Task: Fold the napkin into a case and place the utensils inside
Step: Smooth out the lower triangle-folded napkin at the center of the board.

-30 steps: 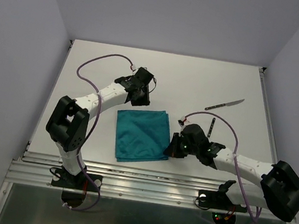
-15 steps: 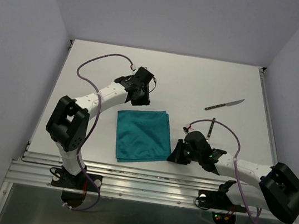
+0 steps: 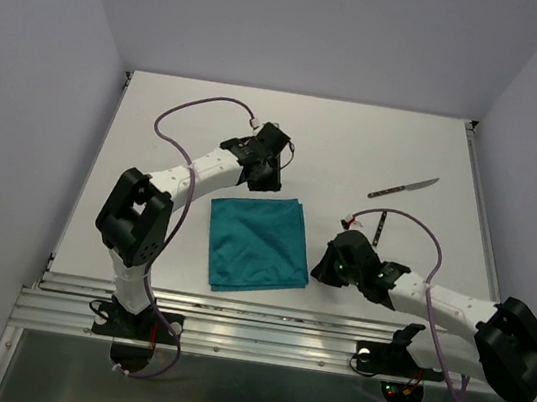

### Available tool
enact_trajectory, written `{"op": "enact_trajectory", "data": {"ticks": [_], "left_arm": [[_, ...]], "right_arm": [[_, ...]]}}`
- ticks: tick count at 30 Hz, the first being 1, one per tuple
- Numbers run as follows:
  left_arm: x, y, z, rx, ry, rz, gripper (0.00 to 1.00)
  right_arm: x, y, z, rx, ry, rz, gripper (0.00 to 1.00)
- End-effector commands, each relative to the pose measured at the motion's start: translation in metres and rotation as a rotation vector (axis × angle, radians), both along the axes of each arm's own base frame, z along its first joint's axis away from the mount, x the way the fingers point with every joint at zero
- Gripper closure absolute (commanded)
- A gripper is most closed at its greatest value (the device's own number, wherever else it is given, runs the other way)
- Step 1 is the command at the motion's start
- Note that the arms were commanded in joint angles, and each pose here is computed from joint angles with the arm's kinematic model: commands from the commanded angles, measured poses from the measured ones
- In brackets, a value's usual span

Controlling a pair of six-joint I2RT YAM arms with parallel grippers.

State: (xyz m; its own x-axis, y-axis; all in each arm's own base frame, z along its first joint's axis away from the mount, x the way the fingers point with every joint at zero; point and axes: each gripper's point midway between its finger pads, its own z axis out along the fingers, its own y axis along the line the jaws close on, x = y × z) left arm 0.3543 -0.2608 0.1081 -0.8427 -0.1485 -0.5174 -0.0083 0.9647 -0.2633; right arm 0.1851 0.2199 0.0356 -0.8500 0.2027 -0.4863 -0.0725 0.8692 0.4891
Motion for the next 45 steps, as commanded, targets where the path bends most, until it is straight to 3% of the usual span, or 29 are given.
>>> {"op": "enact_trajectory", "data": {"ticks": [1, 15, 29, 38, 45], "left_arm": [[0.003, -0.016, 0.008, -0.023, -0.013, -0.037, 0.60], [0.016, -0.064, -0.026, -0.016, 0.034, -0.116, 0.64], [0.033, -0.085, -0.071, 0.021, 0.085, -0.158, 0.69], [0.034, -0.079, -0.033, 0.009, 0.012, -0.142, 0.69], [0.035, -0.077, -0.039, 0.033, 0.024, -0.137, 0.68]], "right_arm": [[0.023, 0.003, 0.005, -0.041, -0.020, -0.068, 0.98], [0.049, 0.014, 0.006, -0.097, -0.040, -0.078, 0.98], [0.044, 0.006, 0.019, -0.073, -0.058, -0.101, 0.98], [0.054, 0.004, 0.019, -0.087, -0.064, -0.115, 0.95], [0.071, 0.008, 0.025, -0.085, -0.071, -0.103, 0.85]]}}
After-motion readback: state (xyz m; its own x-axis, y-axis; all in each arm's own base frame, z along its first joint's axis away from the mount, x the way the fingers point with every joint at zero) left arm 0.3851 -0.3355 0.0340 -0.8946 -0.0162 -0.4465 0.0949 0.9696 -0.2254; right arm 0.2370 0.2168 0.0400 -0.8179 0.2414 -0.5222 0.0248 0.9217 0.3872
